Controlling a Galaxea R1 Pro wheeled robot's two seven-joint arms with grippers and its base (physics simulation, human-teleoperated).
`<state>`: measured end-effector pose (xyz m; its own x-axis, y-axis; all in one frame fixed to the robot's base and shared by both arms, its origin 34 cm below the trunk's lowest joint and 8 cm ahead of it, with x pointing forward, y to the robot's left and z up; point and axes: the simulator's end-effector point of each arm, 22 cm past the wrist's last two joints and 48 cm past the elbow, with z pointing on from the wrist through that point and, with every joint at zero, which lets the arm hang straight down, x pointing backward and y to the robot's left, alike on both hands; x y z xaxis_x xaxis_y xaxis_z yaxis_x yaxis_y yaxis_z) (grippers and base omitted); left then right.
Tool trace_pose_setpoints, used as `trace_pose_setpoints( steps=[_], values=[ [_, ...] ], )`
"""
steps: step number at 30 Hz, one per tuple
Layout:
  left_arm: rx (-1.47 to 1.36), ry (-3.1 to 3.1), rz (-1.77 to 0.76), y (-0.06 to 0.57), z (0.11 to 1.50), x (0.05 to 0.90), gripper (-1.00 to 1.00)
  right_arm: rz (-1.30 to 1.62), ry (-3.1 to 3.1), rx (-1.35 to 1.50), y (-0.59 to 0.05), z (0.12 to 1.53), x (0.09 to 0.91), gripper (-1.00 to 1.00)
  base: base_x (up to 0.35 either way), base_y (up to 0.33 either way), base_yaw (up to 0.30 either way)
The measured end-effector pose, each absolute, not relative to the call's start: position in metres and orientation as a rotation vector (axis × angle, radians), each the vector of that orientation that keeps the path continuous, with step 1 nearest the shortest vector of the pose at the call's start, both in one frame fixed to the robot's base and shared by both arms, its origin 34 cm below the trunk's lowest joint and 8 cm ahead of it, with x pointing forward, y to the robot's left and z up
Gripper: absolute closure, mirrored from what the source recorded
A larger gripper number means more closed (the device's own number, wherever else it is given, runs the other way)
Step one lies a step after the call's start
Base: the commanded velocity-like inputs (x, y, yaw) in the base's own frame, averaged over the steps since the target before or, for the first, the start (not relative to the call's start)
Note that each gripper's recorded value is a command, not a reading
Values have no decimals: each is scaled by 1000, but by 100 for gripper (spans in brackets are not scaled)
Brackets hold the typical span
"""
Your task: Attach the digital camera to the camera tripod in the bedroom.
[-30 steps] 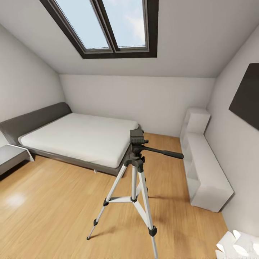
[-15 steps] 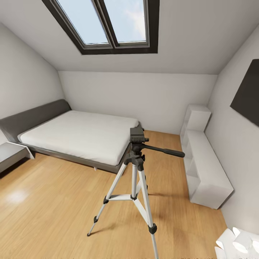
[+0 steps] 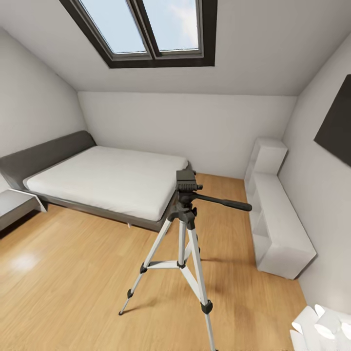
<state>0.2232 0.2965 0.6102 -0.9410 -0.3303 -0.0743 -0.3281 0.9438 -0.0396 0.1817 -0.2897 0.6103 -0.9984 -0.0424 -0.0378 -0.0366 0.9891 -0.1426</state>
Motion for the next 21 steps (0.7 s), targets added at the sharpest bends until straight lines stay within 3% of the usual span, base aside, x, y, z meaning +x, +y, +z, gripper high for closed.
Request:
trace_pose_setpoints(
  steps=[21],
  values=[
    [-518,3051,-33,297,607,210,100,-222,3126,-66,-290,608,168,-100,0,0,0]
  ],
)
